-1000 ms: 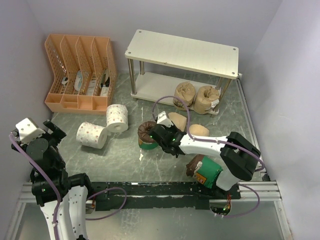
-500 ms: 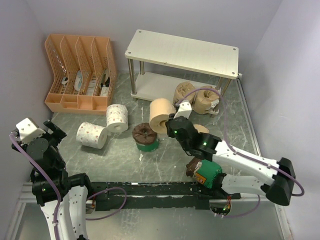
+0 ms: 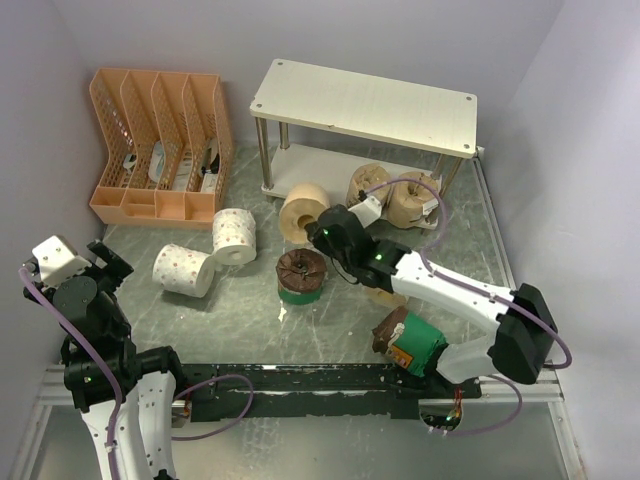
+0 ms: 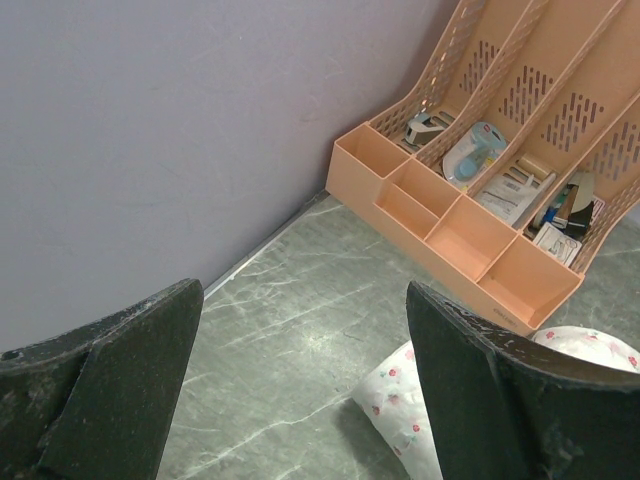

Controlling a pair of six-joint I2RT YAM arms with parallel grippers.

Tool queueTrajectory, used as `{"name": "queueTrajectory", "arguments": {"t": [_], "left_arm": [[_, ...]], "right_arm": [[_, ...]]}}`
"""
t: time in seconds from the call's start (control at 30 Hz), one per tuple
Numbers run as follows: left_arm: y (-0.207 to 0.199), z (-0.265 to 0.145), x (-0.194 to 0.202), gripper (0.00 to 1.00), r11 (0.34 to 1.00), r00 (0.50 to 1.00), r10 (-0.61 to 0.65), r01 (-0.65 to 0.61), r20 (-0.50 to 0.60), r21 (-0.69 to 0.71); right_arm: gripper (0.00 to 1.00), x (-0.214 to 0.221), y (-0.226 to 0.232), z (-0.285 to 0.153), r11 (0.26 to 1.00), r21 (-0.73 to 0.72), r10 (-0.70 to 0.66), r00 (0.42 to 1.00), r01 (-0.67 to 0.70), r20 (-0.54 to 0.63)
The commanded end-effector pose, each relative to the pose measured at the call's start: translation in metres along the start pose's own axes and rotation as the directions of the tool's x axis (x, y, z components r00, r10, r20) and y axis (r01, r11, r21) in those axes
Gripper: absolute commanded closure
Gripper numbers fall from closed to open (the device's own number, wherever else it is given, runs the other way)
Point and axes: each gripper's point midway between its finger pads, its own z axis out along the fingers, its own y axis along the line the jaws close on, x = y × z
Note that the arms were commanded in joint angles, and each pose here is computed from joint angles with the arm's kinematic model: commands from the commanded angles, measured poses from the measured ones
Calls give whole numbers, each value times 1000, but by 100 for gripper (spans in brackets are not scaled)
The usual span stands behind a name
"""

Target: Place and organize the paper towels onto the shelf

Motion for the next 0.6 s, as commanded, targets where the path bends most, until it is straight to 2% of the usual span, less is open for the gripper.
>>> {"name": "queueTrajectory", "arguments": {"t": [0.0,0.17,0.4,0.47,0.57], "left_arm": [[-2,0,-6,5,1000,1000,-15,15,26,8],[-3,1,-5,6,1000,1000,-14,14,23,14],[-2,1,-4,5,1000,1000,-17,17,22,4],[-1,2,-4,6,1000,1000,-17,17,21,1],[-1,2,-3,5,1000,1000,-17,17,19,-3]], "right_arm": [[100,-31,40,-1,947,-8,322,944,-322,67],[100,-29,42,9,810,-76,585,810,-582,40],[100,-11,-16,46,612,122,779,622,-782,76],[100,-12,-16,56,587,113,802,595,-802,59],[100,-26,-15,66,597,128,783,610,-792,122]]}}
